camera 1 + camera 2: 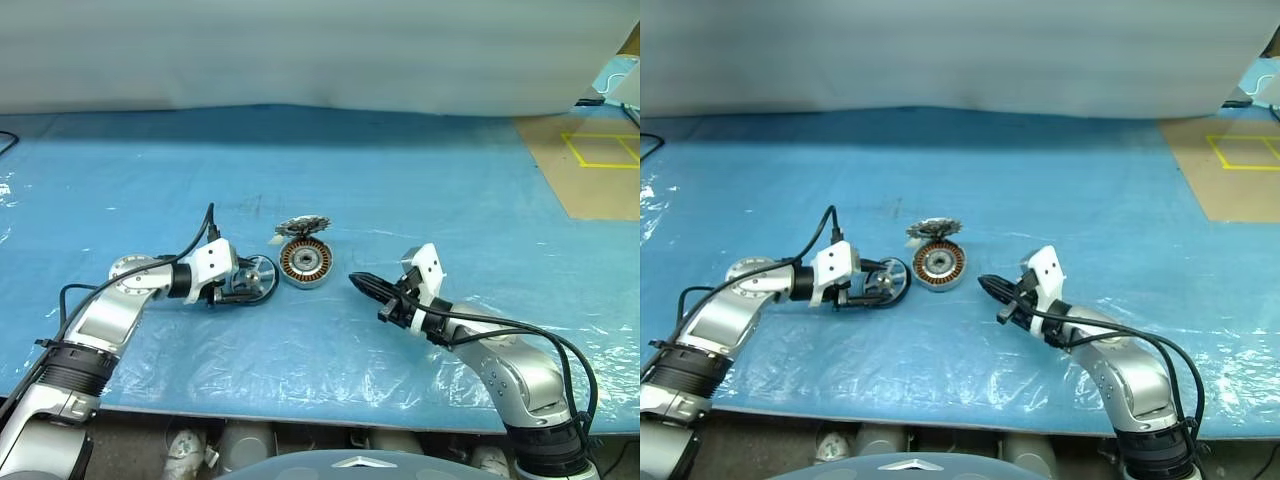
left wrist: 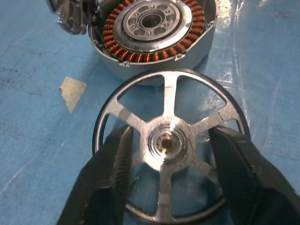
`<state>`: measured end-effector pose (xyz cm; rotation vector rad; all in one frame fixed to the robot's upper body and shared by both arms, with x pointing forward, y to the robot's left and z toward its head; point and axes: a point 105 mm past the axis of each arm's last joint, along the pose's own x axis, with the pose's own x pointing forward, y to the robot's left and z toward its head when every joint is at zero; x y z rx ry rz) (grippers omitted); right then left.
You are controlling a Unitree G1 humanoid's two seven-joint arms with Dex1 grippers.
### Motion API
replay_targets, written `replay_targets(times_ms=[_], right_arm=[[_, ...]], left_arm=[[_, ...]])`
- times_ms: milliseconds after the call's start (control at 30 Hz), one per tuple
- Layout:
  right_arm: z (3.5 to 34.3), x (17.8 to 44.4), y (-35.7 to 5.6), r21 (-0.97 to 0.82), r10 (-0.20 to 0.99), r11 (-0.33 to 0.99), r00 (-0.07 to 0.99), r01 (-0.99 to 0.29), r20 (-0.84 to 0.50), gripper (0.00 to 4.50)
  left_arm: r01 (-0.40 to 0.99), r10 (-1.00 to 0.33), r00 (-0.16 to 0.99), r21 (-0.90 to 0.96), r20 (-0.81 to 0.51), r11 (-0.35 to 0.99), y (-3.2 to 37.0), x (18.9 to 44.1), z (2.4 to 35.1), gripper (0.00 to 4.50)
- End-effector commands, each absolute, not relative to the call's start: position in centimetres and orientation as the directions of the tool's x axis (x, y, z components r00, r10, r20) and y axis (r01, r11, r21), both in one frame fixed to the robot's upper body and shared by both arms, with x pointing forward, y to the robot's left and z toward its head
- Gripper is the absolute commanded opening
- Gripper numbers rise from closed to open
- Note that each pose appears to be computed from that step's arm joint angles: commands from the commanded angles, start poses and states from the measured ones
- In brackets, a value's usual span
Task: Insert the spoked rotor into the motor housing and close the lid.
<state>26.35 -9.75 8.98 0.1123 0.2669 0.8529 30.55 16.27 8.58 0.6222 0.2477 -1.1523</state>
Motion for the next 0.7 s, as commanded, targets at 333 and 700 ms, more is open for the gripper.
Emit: replay_targets(times_ms=[333, 700], right_arm=[[9.1, 25.0, -10.8, 0.173, 0.767, 0.641, 0.635, -0.748, -0.093, 0.0], [7.8, 25.6, -10.6, 0.169, 0.768, 0.64, 0.628, -0.749, -0.126, 0.0]], left_arm=[[0.939, -0.776, 0.342, 0.216, -0.529, 0.267, 18.5, 29.2, 9.6, 1.35], [0.993, -0.906, 0.073, 0.118, -0.416, 0.025, 12.1, 27.6, 15.0, 1.34]])
